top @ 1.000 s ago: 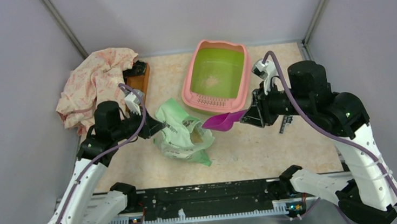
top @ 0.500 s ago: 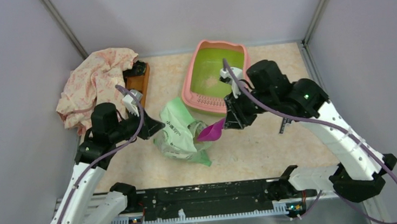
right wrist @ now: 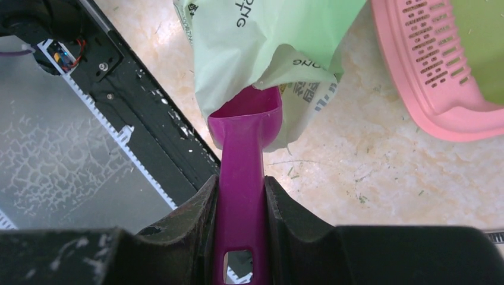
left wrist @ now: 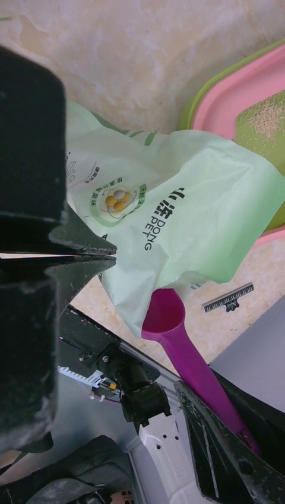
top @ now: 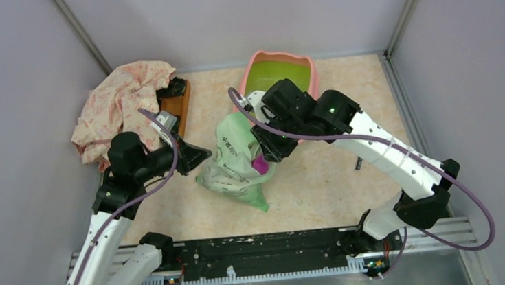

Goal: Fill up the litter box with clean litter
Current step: 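Scoop the cat litter from the cat litter bag.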

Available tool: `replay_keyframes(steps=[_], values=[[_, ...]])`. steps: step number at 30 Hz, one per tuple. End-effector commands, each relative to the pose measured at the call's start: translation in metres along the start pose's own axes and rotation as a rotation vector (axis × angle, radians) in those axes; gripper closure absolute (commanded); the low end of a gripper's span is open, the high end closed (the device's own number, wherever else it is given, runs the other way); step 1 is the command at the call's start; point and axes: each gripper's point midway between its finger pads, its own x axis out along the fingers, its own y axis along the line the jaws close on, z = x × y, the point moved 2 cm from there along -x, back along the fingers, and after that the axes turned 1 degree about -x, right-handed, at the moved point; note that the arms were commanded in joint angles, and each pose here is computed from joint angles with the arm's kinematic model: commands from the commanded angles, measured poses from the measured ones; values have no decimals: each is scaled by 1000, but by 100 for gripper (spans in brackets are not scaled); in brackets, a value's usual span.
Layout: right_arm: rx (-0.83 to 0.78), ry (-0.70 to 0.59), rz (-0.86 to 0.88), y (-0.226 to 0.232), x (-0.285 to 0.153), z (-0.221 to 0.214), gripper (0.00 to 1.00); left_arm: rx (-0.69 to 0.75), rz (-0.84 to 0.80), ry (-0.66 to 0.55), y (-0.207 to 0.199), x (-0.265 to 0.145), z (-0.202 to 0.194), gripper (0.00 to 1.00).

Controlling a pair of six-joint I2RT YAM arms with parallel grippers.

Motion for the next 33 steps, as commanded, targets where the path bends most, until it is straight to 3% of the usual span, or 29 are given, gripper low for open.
replay_keyframes(steps=[1,5,8,17,24,33], values=[[-44,-50,23,16,-7,14,100,19,-26,-17,-3,0,1,100],[-61,-65,56,28,-11,14,100,11,46,7,9,0,-5,93],[-77,-72,80,38,-15,12,100,3,103,9,17,-2,-7,69],[-117,-70,133,68,-13,0,100,-7,146,32,24,1,-2,28],[-130,-63,166,81,-8,-11,100,-30,227,73,41,6,-2,19],[-139,-68,189,86,-5,-16,100,-13,207,71,37,7,5,19]])
